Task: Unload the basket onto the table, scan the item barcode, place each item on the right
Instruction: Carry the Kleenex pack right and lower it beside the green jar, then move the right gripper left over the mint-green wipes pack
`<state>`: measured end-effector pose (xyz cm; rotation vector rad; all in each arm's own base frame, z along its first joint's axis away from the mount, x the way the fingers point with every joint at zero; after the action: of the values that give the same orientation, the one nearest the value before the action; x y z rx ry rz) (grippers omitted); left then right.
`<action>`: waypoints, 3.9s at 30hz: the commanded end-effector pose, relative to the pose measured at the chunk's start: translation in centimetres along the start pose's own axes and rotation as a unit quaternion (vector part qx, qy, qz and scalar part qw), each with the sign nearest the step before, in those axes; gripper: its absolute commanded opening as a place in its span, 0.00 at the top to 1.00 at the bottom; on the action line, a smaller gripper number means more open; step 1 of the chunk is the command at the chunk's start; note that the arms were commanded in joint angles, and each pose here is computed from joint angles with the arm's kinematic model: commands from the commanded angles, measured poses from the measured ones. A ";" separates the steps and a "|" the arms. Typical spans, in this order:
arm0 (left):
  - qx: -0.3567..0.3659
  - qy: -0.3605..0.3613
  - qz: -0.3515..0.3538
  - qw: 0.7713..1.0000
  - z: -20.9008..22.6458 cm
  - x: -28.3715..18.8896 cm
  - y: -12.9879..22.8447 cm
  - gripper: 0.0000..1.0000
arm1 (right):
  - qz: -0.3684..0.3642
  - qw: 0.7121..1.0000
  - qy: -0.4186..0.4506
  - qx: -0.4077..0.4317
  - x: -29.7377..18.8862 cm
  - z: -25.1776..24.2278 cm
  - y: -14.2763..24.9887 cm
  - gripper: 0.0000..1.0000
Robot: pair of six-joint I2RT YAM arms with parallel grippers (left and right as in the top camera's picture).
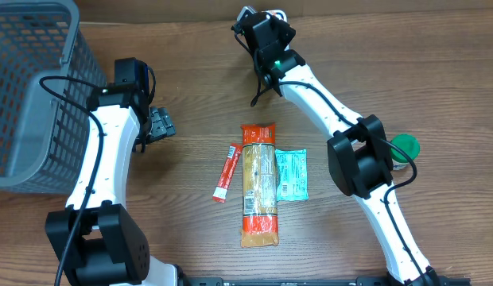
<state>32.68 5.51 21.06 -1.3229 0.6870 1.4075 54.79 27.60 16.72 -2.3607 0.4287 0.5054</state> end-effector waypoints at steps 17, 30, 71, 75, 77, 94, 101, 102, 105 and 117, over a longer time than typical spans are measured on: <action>0.008 0.001 -0.019 1.000 0.3 -1.1 -0.4 0.00 | 0.079 0.908 -0.098 0.400 -24.8 -23.0 3.0 0.96; 0.008 0.001 -0.019 1.000 0.3 -1.1 -0.4 0.00 | 0.340 0.768 -0.220 0.497 -20.8 -25.5 17.5 0.96; 0.008 0.001 -0.019 1.000 0.3 -1.1 -0.4 0.00 | 0.360 0.722 -0.427 0.408 -16.6 -10.9 19.2 0.45; 0.008 0.001 -0.019 1.000 0.3 -1.1 -0.4 0.00 | 0.379 0.720 -0.449 0.369 -17.7 -7.6 19.0 0.43; 0.008 0.001 -0.019 1.000 0.3 -1.1 -0.4 0.00 | 0.379 0.724 -0.461 0.346 -18.2 -5.4 18.8 0.42; 0.008 0.001 -0.019 1.000 0.3 -1.1 -0.4 0.00 | 0.337 0.780 -0.455 0.266 -18.5 2.7 20.1 0.14; 0.008 0.001 -0.019 1.000 0.3 -1.1 -0.4 0.00 | 0.339 0.789 -0.441 0.262 -18.3 2.6 20.3 0.11; 0.008 0.001 -0.019 1.000 0.3 -1.1 -0.4 0.00 | 0.339 0.789 -0.441 0.262 -18.3 2.6 20.3 0.10; 0.008 0.001 -0.019 1.000 0.3 -1.1 -0.4 0.00 | 0.337 0.789 -0.441 0.263 -18.3 2.6 20.2 0.07; 0.008 0.001 -0.019 1.000 0.3 -1.1 -0.4 0.00 | 0.304 0.801 -0.438 0.272 -17.3 2.7 19.4 0.05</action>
<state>32.68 5.51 21.06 -1.3229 0.6870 1.4075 30.56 18.46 12.45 -1.1755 0.7487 1.4729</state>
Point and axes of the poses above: each gripper's point midway between its finger pads, its own x axis out along the fingers, its own z axis along the line the jaws close on, y = z × x, the point moved 9 cm from there along -x, back along the fingers, and after that the axes turned 8 degrees about x, right-handed, at the moved point
